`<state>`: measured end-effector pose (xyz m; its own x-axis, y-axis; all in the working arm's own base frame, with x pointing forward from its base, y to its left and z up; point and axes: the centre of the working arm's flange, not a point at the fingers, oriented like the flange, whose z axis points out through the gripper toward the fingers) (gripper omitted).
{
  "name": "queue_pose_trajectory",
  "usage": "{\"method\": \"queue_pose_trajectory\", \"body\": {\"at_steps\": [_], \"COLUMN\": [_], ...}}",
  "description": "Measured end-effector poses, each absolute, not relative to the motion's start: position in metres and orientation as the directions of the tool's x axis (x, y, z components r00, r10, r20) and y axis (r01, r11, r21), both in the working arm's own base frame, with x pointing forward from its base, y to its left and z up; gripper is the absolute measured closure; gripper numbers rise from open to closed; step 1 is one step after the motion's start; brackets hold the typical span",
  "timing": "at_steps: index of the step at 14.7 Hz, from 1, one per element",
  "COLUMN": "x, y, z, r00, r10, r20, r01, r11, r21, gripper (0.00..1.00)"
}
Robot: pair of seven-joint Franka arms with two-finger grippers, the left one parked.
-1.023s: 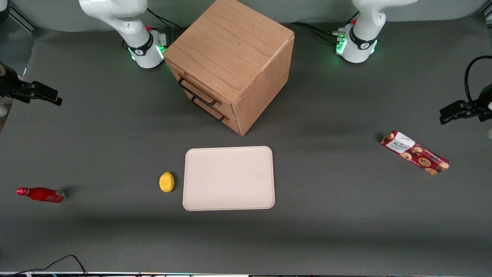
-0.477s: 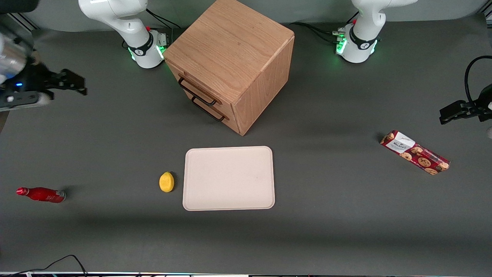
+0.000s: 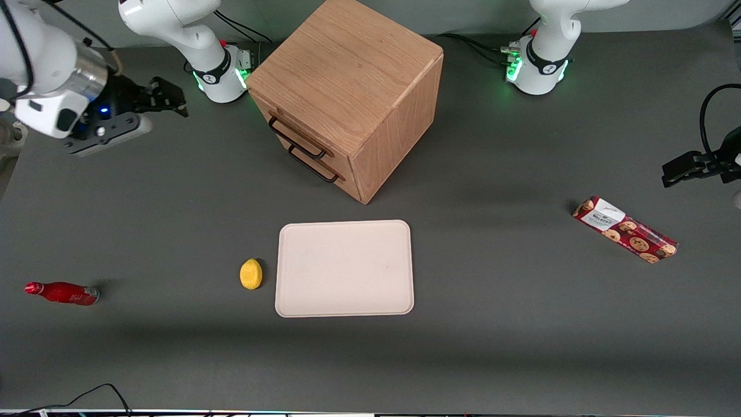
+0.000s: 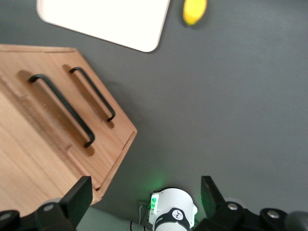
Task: Open upper drawer
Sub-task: 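Move the right gripper toward the upper drawer's black handle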
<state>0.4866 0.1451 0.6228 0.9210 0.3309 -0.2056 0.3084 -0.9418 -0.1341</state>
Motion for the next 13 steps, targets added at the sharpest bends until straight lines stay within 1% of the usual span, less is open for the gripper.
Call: {"method": "queue_pose_trajectory", "body": {"at_steps": [7,10,13], "x": [0.458,0.456,0.464], "y": [0.235,0.253,0.262], "z": [0.613,0.604,0.583], "r00": [0.843,0.828,0.806], "r10": [0.493,0.514,0.537], "r20": [-0.218,-0.223,-0.247], "r01": [0.473,0.496,0.495], "r11": [-0.87,-0.858,-0.842], "r21": [-0.136,-0.136,-0.213], "gripper": [0.0,0.0,0.0]}}
